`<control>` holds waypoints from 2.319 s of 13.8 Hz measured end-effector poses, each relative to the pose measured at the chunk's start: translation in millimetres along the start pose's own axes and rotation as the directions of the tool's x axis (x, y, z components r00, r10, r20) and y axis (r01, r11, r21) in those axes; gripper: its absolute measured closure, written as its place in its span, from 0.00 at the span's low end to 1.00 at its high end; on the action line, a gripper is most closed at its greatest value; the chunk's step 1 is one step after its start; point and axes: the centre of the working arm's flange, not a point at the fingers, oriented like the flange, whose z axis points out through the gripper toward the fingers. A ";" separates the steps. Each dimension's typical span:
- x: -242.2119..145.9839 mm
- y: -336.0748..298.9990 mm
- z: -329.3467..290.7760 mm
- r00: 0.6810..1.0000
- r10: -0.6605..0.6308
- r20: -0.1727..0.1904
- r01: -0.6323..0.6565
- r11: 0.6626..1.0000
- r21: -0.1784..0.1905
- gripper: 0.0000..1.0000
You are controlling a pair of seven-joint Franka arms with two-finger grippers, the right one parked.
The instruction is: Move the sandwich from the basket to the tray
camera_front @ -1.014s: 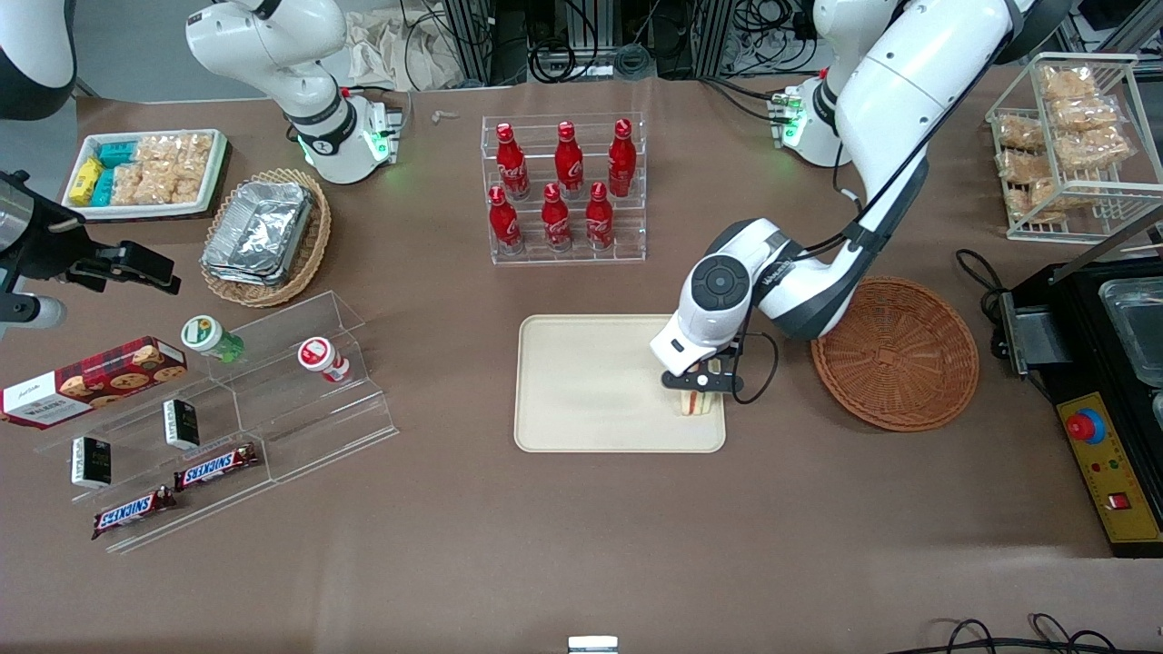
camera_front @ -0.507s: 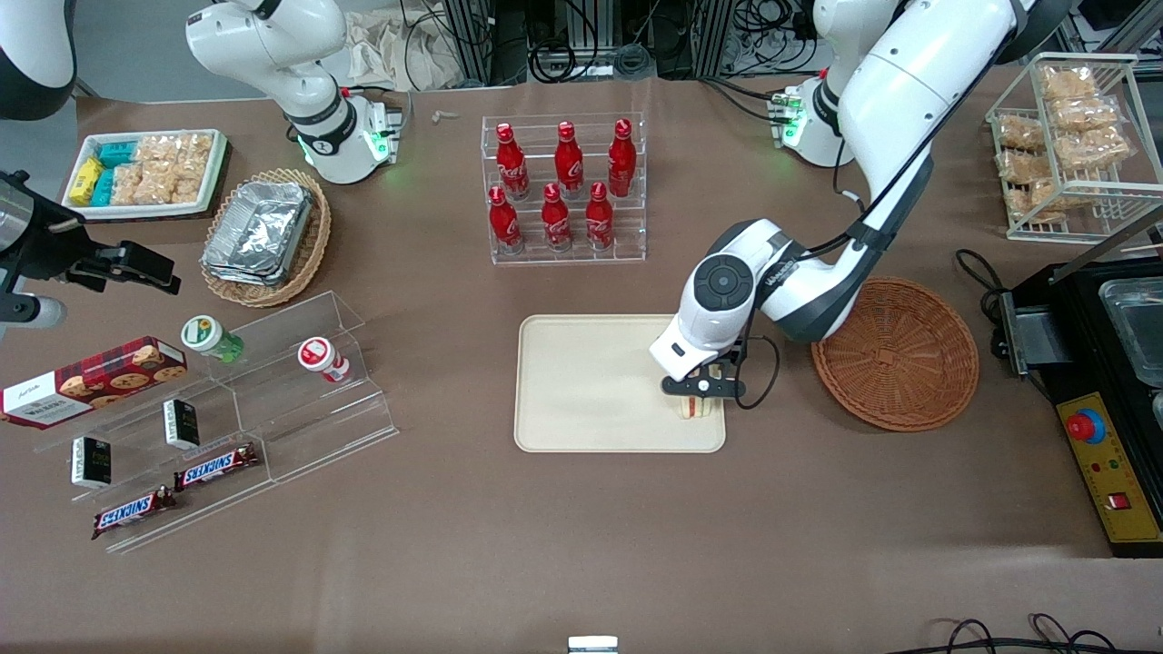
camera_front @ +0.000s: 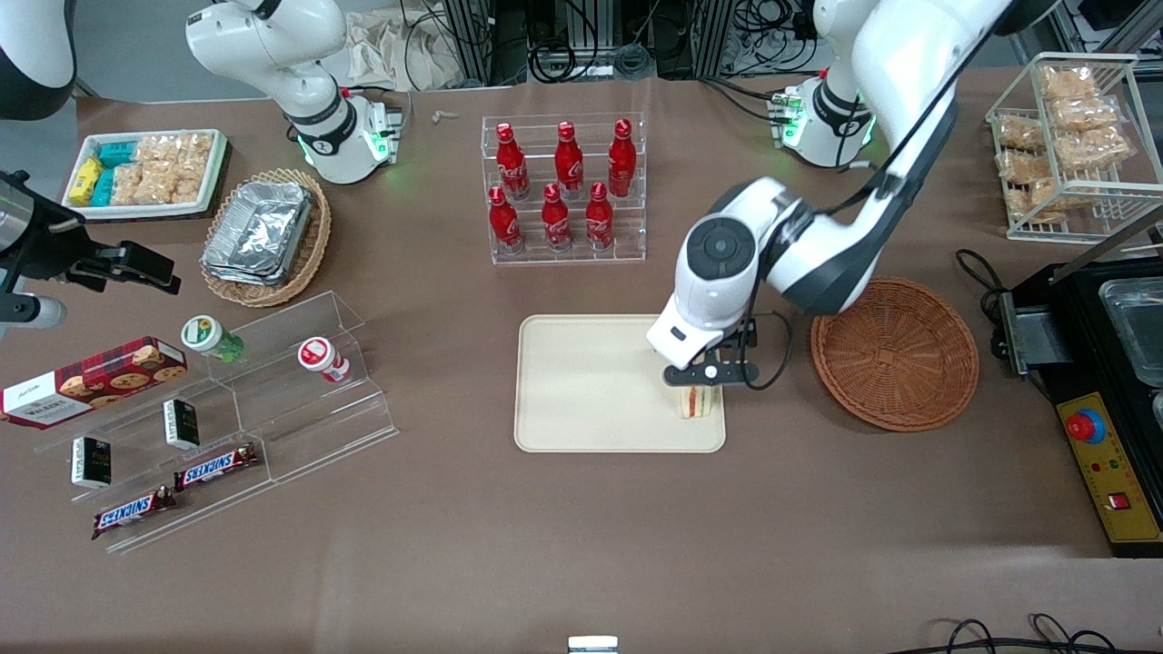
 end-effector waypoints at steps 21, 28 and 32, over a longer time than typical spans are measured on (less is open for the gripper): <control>-63.6 -306.1 -208.4 0.997 0.055 -0.061 -0.061 0.992 -0.114 0.00; -64.2 -289.5 -207.8 0.995 0.072 -0.062 -0.079 0.990 -0.115 0.00; -42.5 -283.9 -209.1 0.994 0.076 -0.075 -0.085 0.989 -0.120 0.00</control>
